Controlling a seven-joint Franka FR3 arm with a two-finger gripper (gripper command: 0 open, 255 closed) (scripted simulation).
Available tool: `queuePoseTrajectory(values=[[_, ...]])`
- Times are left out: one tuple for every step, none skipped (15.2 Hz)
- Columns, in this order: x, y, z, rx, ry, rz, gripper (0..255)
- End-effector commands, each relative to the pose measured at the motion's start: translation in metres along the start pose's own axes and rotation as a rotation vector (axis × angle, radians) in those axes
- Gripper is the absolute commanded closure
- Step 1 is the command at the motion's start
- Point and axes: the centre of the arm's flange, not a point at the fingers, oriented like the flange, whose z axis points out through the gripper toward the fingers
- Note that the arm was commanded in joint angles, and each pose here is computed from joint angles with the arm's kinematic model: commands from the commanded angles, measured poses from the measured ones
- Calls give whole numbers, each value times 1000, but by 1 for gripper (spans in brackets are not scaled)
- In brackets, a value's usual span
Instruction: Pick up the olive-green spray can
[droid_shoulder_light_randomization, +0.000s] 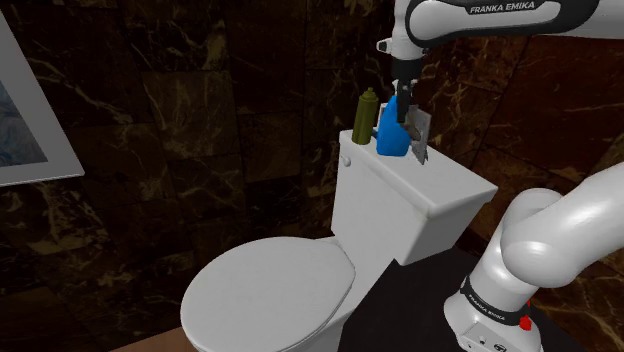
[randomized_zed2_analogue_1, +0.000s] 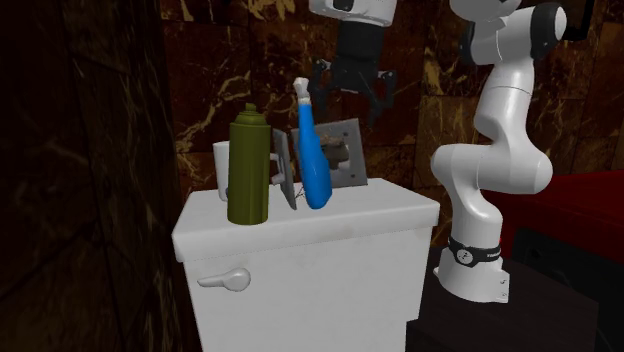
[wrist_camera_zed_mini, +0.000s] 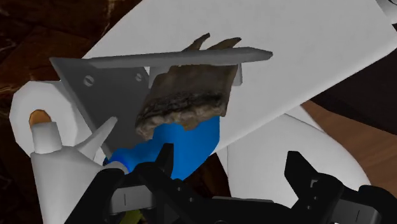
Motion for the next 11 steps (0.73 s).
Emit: queuePoseTrajectory(values=[[8, 18, -3, -35, 7, -69, 0], [14, 27, -5, -52, 12, -101, 0], [19, 36, -7, -68, 16, -134, 0], [25, 44, -9, -85, 20, -166, 0], [32, 53, -12, -102, 24, -198, 0], [38, 61, -14, -118, 28, -231, 0], [45, 68, -17, -135, 32, -263, 0], [52, 76, -20, -151, 36, -295, 0], [59, 83, -23, -168, 40, -328, 0], [67, 90, -26, -185, 44, -360, 0], [75, 96, -29, -201, 48, -392, 0]])
